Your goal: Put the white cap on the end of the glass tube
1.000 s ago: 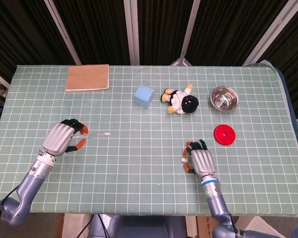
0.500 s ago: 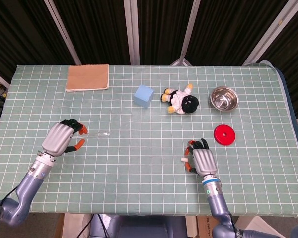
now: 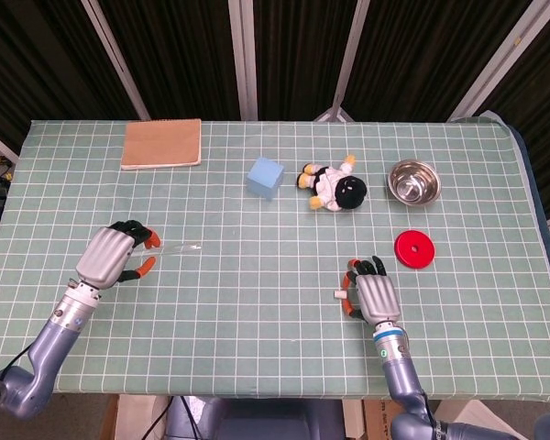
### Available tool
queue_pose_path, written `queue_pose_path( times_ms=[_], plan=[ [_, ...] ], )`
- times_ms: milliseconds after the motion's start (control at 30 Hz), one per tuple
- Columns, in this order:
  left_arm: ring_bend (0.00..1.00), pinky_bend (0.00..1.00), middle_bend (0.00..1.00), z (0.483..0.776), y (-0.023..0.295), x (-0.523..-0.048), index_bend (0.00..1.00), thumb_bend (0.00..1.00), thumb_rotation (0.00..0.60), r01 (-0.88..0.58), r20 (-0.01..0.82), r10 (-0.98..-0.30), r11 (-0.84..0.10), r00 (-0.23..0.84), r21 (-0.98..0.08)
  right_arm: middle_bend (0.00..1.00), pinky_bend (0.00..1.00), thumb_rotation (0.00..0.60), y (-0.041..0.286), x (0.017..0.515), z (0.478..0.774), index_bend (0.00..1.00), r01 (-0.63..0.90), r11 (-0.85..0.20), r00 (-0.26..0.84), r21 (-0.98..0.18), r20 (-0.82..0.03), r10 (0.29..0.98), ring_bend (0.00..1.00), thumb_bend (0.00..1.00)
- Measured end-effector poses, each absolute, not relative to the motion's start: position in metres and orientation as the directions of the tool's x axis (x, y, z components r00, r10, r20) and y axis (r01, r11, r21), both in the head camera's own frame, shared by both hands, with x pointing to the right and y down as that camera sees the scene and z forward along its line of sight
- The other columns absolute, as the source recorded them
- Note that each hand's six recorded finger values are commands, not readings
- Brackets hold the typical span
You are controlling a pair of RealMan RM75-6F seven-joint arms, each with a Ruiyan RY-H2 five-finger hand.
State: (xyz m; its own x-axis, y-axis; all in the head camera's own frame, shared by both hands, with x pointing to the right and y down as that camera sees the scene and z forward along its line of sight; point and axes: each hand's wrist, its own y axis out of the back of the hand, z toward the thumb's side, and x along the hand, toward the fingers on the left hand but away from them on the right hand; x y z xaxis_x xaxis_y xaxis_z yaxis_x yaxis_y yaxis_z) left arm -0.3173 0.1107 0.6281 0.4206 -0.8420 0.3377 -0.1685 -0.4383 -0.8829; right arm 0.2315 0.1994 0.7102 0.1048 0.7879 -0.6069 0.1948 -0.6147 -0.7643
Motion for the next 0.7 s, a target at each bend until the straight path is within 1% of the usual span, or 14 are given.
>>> queue_pose_path(
  times_ms=[67,233,533,700],
  plan=[
    [0.35,0.42,0.57,0.628,0.111,-0.317,0.54,0.75,0.600,-0.169,0.337,-0.842,-0.438,0.421,-0.883,0.23,0.08,0.600,0.200,0.232,0.710,0.56,0.195,-0.615,0.104,-0.764,-0.608,0.787,0.19,0.39],
    [0.35,0.42,0.57,0.627,0.110,-0.317,0.54,0.75,0.600,-0.172,0.336,-0.842,-0.438,0.422,-0.882,0.23,0.08,0.600,0.200,0.231,0.709,0.59,0.201,-0.613,0.108,-0.764,-0.605,0.789,0.20,0.41],
    [0.35,0.42,0.57,0.629,0.110,-0.314,0.54,0.75,0.600,-0.194,0.337,-0.846,-0.443,0.414,-0.875,0.24,0.08,0.600,0.195,0.226,0.699,0.60,0.217,-0.591,0.133,-0.777,-0.576,0.806,0.20,0.41],
    [0.35,0.42,0.57,0.633,0.108,-0.310,0.54,0.75,0.600,-0.215,0.327,-0.845,-0.444,0.424,-0.870,0.24,0.08,0.600,0.182,0.228,0.686,0.60,0.227,-0.561,0.146,-0.796,-0.541,0.828,0.20,0.41]
  ],
)
